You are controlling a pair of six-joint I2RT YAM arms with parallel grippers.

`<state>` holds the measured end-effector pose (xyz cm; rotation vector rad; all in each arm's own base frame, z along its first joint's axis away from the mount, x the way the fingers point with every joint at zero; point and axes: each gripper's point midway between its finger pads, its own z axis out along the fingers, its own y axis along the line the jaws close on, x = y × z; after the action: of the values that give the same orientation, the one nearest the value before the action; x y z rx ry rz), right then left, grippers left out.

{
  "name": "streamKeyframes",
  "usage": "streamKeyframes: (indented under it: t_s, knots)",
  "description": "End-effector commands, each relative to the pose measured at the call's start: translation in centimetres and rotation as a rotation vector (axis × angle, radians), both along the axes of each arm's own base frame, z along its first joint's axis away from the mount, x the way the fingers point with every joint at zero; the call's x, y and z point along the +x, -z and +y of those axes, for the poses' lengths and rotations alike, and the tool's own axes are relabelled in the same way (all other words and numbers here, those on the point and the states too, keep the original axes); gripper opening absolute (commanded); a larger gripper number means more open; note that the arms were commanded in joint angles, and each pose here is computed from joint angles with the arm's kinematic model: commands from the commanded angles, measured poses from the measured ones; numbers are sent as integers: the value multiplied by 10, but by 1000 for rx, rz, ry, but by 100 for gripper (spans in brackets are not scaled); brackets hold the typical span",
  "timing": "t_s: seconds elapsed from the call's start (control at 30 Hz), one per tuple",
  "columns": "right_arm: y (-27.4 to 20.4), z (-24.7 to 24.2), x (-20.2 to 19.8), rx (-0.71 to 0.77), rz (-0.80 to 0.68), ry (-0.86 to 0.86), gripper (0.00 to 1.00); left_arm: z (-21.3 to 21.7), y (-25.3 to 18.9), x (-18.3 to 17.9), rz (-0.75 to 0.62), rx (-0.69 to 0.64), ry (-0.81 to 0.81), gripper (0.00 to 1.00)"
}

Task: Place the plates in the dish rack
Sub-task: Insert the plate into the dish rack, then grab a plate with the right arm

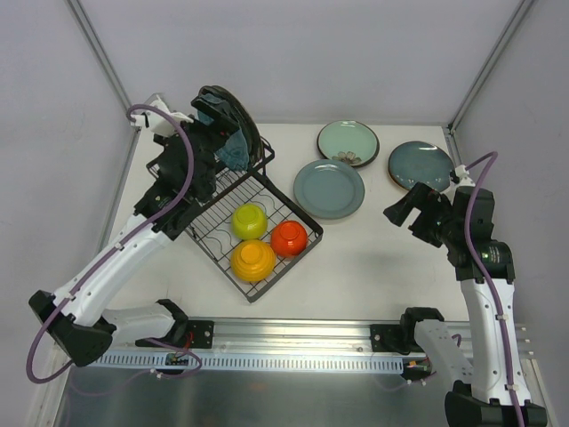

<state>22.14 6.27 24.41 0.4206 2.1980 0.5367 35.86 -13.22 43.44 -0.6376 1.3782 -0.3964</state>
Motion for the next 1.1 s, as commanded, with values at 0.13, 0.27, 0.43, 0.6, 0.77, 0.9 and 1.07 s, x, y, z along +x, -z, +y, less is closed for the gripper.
streamKeyframes:
  t_s: [0.13,0.27,0.43,0.6,0.77,0.9,1.07]
  knots:
    - [1,-2,13,-8,-25,18,99,14,9,-30,34,209,80,91]
    - [10,2,28,36,-17,29,98,26,19,-46,55,328,100,97]
    - [38,9,46,91,32,35,96,41,36,-58,101,544,112,99]
    - [60,15,72,130,44,40,92,61,66,-62,161,598,149,99]
    - [86,20,95,141,93,31,89,82,84,-61,201,536,199,99]
    - [100,24,111,144,118,24,88,83,98,-56,227,485,310,99]
    - [117,27,127,138,147,10,85,90,100,-57,214,481,307,99]
